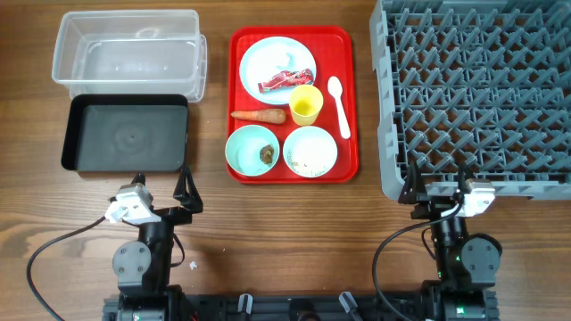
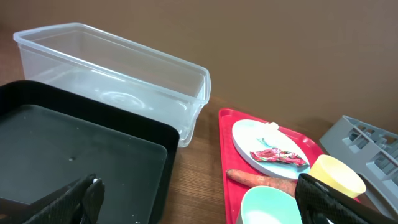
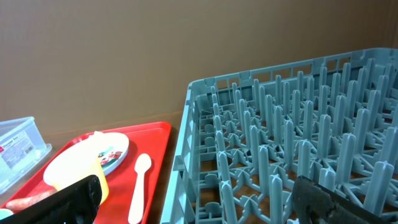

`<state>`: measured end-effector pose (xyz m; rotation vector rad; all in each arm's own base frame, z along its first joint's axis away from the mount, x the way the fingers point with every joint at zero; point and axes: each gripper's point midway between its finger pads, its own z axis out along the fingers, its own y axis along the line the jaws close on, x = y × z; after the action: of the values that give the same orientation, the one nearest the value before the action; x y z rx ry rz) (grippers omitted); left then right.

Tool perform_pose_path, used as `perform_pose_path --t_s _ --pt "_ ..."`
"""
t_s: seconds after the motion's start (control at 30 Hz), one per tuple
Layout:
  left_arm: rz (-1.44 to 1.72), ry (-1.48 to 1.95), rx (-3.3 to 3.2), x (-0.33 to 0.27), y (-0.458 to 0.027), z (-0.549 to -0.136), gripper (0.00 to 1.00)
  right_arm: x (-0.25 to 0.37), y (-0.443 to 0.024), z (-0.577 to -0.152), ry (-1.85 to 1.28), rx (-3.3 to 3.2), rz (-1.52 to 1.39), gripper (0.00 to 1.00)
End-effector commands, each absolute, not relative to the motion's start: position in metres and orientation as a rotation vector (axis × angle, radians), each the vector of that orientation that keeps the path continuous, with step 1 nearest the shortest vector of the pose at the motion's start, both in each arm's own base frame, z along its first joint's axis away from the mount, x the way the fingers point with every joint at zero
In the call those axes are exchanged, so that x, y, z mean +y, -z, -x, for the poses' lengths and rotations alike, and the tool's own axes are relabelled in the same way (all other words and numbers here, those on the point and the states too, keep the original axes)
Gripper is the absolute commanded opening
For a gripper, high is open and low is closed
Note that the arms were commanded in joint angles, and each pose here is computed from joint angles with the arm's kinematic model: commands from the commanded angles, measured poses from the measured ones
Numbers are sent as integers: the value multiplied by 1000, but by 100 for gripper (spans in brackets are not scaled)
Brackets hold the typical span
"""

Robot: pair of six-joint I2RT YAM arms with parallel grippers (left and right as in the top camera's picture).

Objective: Sort waste into correct bins and load items into the dishwasher rack
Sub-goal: 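Raise both grippers from the rest pose toward the table, then reach the left gripper to the white plate and grasp the crumpled tissue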

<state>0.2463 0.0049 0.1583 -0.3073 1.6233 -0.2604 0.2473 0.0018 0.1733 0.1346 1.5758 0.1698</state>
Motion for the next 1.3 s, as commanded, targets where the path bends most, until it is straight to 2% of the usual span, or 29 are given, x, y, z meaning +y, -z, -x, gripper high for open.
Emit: perform_pose_path --t_s 0.0,0.33,0.47,0.9,1.07,1.27 --pt "297 232 1622 7 -157 -246 100 3 -172 -248 -184 1579 -134 100" --pt "190 354 1583 -17 -172 -246 100 4 -185 -247 -314 1519 -246 100" --pt "152 378 1521 -22 -188 -245 100 13 -220 -243 -420 1382 -220 100" --pt "115 377 1360 -22 -271 -237 100 24 -314 -215 -489 1127 -116 100" --pt "88 372 1435 -26 -317 -255 100 44 -349 -214 -446 1137 58 100" --pt "10 411 1642 -41 -361 -310 100 72 -379 -241 -501 1242 239 100"
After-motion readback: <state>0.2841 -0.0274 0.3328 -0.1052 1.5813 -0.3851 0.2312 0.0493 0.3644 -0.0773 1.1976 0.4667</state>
